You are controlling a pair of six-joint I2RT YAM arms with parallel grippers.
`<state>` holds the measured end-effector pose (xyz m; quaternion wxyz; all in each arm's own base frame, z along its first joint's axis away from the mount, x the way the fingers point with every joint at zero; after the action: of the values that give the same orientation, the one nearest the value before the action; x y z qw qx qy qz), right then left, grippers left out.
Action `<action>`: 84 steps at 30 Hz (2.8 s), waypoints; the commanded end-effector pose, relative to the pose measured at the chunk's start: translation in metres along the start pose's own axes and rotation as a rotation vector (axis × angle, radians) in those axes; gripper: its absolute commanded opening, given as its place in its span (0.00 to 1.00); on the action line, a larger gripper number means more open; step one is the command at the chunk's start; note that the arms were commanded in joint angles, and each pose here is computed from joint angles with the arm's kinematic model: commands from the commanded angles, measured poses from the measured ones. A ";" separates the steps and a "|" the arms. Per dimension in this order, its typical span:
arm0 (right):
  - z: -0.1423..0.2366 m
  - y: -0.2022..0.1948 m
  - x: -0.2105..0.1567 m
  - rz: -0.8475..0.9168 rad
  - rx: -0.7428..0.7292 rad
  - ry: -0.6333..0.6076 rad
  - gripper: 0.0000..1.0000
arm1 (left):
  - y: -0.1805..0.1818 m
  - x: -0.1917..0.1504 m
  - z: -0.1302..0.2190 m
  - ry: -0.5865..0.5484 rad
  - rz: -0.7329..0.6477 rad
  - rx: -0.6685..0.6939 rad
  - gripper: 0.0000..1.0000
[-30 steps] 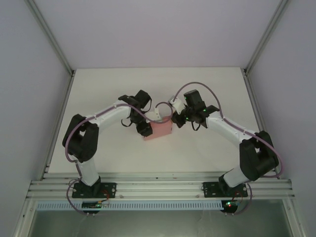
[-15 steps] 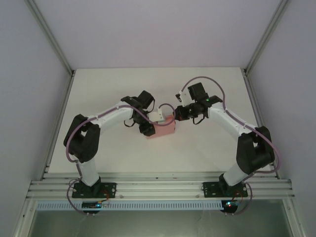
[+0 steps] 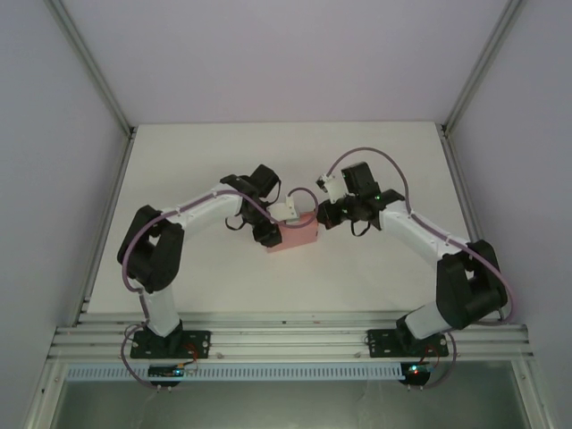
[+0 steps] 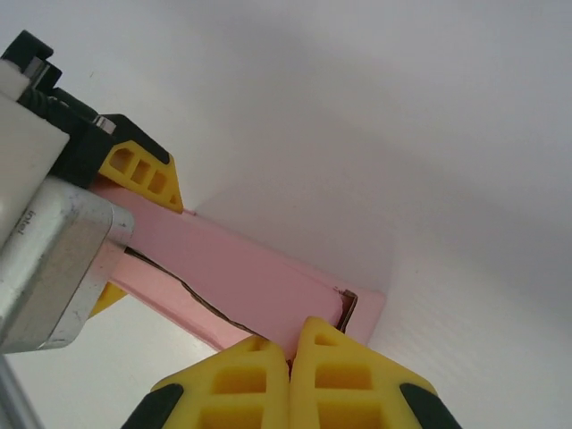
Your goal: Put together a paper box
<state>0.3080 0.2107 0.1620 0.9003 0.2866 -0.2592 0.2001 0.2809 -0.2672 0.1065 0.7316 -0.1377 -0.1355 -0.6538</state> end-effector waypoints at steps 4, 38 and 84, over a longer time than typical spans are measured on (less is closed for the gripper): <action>-0.010 -0.012 -0.027 0.022 -0.087 0.035 0.00 | 0.010 -0.008 -0.008 0.045 0.020 0.030 0.35; -0.007 0.010 -0.020 0.021 -0.248 -0.008 0.00 | -0.001 -0.012 0.097 -0.202 0.342 0.442 0.76; -0.035 0.026 -0.052 0.201 -0.635 0.052 0.00 | 0.002 -0.002 0.088 -0.281 1.091 -0.128 0.00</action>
<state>0.2886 0.2456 0.1534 0.9069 -0.0148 -0.3839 0.1729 0.2923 -0.2127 0.1674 0.9466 -0.2338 -0.1454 -0.1678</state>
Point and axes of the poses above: each hand's point on the last joint's axis, 136 mm out from that joint toward the fingers, its own z axis back along the fingers, its own y axis along the line the jaws close on, x = y × z, the point moved 3 cm from there along z, back along the fingers, and after that the axes turned 9 degrees about -z, right-handed, at the moved point
